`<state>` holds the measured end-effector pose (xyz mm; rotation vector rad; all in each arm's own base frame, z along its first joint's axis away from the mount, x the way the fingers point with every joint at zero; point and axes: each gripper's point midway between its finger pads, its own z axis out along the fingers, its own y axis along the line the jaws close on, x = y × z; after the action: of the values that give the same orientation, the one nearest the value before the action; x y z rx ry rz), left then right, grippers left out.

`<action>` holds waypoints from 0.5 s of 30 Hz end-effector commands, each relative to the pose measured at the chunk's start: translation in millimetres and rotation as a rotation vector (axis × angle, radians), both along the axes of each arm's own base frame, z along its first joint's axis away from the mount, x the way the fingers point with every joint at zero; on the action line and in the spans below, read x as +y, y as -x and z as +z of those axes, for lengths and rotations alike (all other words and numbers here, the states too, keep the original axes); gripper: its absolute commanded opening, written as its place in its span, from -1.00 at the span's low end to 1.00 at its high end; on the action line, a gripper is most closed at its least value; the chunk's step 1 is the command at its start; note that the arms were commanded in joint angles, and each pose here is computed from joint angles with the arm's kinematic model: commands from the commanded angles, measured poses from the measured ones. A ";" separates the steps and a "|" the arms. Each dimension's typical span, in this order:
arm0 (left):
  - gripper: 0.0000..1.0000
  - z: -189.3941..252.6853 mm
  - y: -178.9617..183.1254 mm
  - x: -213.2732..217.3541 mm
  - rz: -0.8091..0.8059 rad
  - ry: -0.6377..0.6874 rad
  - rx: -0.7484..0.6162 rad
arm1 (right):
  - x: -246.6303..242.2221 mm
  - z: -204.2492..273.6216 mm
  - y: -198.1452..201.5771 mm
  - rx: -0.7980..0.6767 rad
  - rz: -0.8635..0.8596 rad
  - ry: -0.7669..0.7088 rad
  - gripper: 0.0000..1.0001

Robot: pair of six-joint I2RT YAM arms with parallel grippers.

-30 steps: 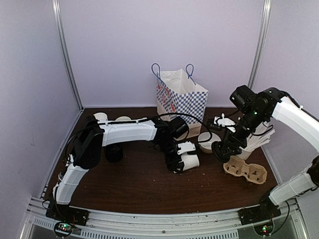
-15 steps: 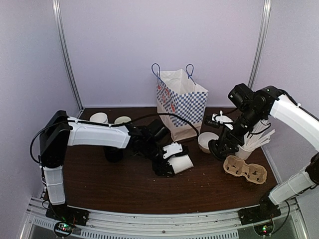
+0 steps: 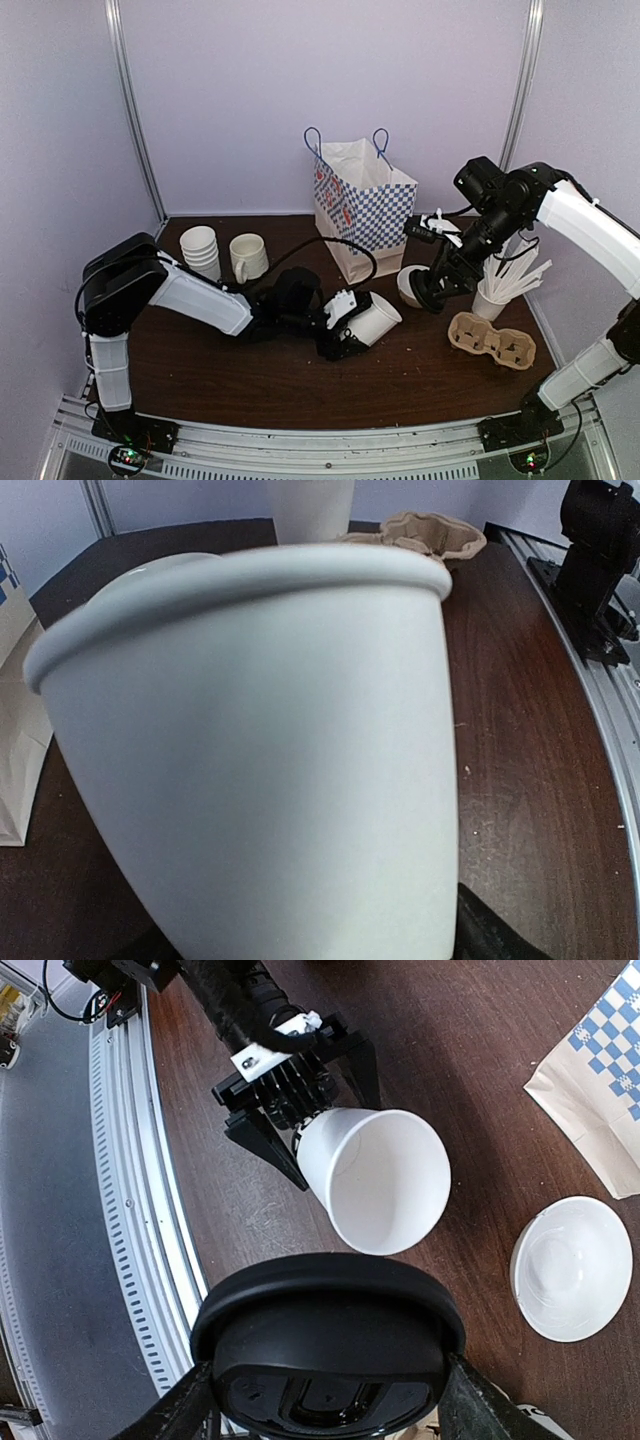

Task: Pack the takeout coffee

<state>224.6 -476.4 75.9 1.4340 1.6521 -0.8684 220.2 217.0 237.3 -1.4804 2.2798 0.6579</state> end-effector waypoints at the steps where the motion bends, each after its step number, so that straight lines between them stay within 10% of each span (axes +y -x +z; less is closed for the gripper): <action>1: 0.48 25.0 -0.4 -19.6 -0.014 0.266 -0.028 | 3.4 6.7 -3.6 0.008 -0.019 -0.028 0.38; 15: 0.69 -30.2 -1.0 -16.1 0.015 0.212 -0.012 | 9.5 5.4 -9.7 0.036 -0.018 -0.027 0.38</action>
<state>227.6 -496.7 51.4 1.2811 1.5348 -1.0224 227.1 222.4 235.2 -1.4568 2.3132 0.6854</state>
